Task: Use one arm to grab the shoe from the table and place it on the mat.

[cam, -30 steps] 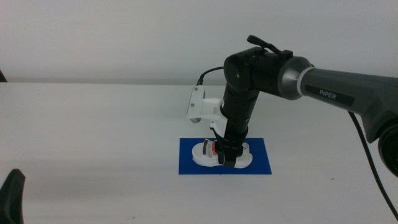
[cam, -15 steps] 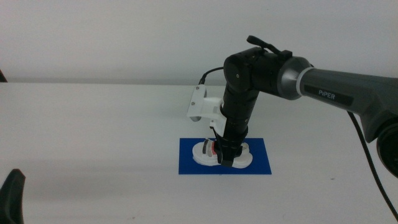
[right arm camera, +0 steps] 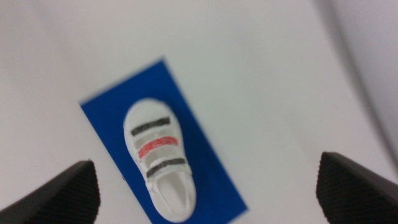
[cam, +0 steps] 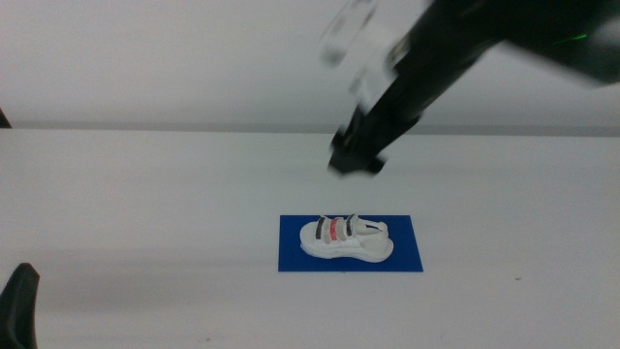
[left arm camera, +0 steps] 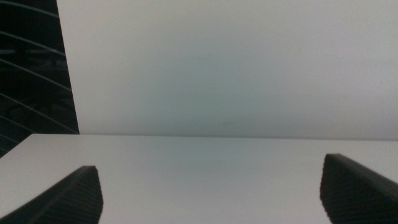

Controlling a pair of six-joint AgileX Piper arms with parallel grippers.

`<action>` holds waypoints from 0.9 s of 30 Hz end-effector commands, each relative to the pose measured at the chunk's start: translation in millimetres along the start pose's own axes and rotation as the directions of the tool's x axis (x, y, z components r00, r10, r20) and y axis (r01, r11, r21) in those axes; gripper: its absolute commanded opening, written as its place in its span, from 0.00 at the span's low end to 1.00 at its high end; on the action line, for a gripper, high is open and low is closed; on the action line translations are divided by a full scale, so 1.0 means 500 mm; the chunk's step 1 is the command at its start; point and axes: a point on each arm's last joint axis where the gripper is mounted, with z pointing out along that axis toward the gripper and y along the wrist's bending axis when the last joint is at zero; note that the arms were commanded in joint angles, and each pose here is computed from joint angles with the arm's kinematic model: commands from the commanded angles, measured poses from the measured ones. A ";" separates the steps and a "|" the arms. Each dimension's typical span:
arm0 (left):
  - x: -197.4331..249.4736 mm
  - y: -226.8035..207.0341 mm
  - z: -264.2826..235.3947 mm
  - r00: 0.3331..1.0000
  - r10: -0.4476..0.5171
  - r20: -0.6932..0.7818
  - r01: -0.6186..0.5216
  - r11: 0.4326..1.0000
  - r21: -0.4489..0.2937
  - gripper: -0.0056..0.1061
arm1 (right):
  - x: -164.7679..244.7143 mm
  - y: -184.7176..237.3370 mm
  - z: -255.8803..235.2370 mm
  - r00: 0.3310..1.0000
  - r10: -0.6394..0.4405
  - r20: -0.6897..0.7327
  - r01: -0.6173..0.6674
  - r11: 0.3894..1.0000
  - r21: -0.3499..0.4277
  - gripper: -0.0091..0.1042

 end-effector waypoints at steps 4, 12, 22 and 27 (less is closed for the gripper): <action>0.021 0.002 -0.002 1.000 -0.006 0.015 0.006 1.000 -0.001 0.89 | 0.128 0.018 -0.197 0.970 0.120 0.210 -0.152 0.978 0.141 0.90; 0.021 0.002 -0.002 1.000 -0.006 0.015 0.006 1.000 -0.001 0.89 | 0.446 0.155 -0.294 0.804 0.339 0.488 -0.521 0.798 0.304 0.90; 0.021 0.002 -0.002 1.000 -0.006 0.015 0.006 1.000 -0.001 0.89 | 0.617 0.302 -0.244 0.617 0.171 0.768 -0.652 0.658 0.377 0.90; 0.021 0.002 -0.002 1.000 -0.006 0.015 0.006 1.000 -0.001 0.89 | 0.632 0.322 -0.246 0.582 0.117 0.805 -0.658 0.649 0.382 0.90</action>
